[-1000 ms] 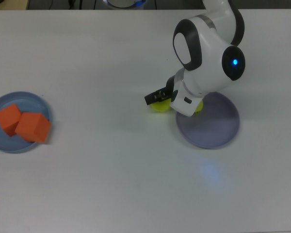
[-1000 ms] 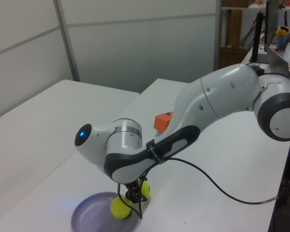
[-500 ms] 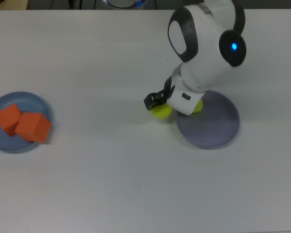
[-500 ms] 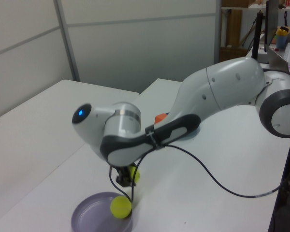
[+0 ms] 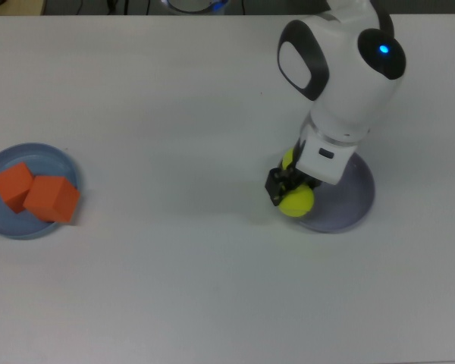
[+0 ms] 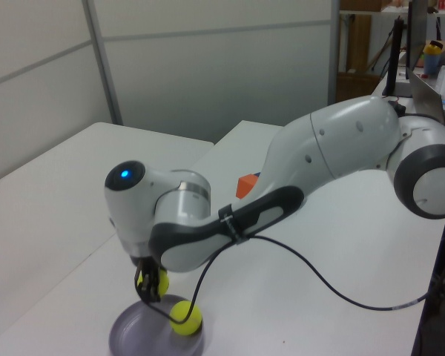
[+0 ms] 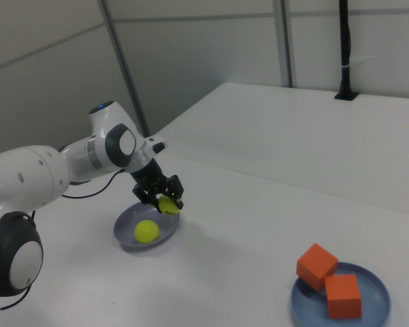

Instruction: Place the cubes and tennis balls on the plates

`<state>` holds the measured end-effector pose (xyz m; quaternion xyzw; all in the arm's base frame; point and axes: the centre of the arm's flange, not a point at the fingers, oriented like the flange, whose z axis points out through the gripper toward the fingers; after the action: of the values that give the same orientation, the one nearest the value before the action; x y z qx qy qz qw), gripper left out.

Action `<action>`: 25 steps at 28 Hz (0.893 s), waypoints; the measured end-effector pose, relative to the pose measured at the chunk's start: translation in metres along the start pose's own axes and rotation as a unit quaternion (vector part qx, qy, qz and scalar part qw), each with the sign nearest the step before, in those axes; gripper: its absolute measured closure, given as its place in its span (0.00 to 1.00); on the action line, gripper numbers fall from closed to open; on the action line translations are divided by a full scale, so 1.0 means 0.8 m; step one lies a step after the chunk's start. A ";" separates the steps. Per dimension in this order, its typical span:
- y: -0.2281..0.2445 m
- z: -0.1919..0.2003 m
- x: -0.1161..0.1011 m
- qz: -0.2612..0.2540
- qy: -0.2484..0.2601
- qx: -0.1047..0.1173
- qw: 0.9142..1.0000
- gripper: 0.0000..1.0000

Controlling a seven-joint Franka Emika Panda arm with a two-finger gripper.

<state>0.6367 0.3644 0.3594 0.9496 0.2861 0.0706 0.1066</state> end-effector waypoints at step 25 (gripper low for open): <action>0.056 -0.169 -0.044 0.069 -0.026 0.024 0.997 0.00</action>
<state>0.6053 0.3302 0.4983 0.9710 0.2184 0.0465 0.0858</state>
